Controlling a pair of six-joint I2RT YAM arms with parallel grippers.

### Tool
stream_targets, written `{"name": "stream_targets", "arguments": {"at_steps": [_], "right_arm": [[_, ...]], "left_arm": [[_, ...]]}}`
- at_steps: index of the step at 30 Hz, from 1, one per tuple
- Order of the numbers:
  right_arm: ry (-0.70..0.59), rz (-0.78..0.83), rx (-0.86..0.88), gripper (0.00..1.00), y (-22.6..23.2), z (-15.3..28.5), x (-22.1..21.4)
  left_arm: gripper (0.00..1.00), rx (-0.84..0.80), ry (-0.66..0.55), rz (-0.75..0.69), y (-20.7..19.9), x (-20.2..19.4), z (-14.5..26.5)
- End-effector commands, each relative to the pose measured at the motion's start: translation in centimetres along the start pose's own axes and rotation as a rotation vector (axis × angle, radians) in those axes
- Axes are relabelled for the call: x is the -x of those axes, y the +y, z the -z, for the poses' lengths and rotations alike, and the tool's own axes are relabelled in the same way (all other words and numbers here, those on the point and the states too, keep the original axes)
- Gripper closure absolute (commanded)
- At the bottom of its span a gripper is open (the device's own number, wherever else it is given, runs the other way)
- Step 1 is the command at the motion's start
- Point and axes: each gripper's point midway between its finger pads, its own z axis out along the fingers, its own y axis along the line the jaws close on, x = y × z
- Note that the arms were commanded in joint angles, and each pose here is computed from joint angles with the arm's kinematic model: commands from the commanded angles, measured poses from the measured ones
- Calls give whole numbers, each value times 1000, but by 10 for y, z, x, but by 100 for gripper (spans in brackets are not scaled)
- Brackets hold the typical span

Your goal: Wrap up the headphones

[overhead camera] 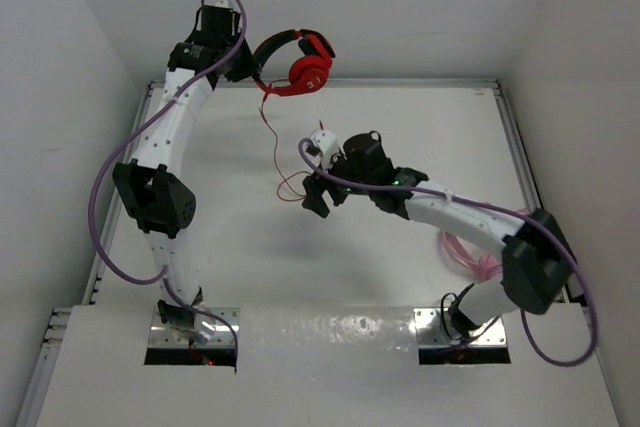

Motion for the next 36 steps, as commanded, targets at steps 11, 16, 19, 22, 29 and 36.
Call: {"name": "stream_targets", "arguments": {"at_steps": [11,16,19,22,29,36], "right_arm": [[-472,-218,-216,10,-84,-137,81],[-506,-335,-184,19,-89,-174,79],[-503,-439,-221,45,-103,-197,66],[-508,-582,-309,93,-128,-203,46],[-687,-840,-283,100,-196,-153,64],[-633,-885,-295,100,-262,-112,28]], "left_arm": [[100,-77,-117,26,-20,37,30],[100,-79,-116,33,-20,38,28],[100,-89,-97,48,-22,34,24],[100,-97,-87,57,-21,34,21],[100,-207,-2,32,-27,18,13],[100,-337,80,-122,-35,-6,19]]}}
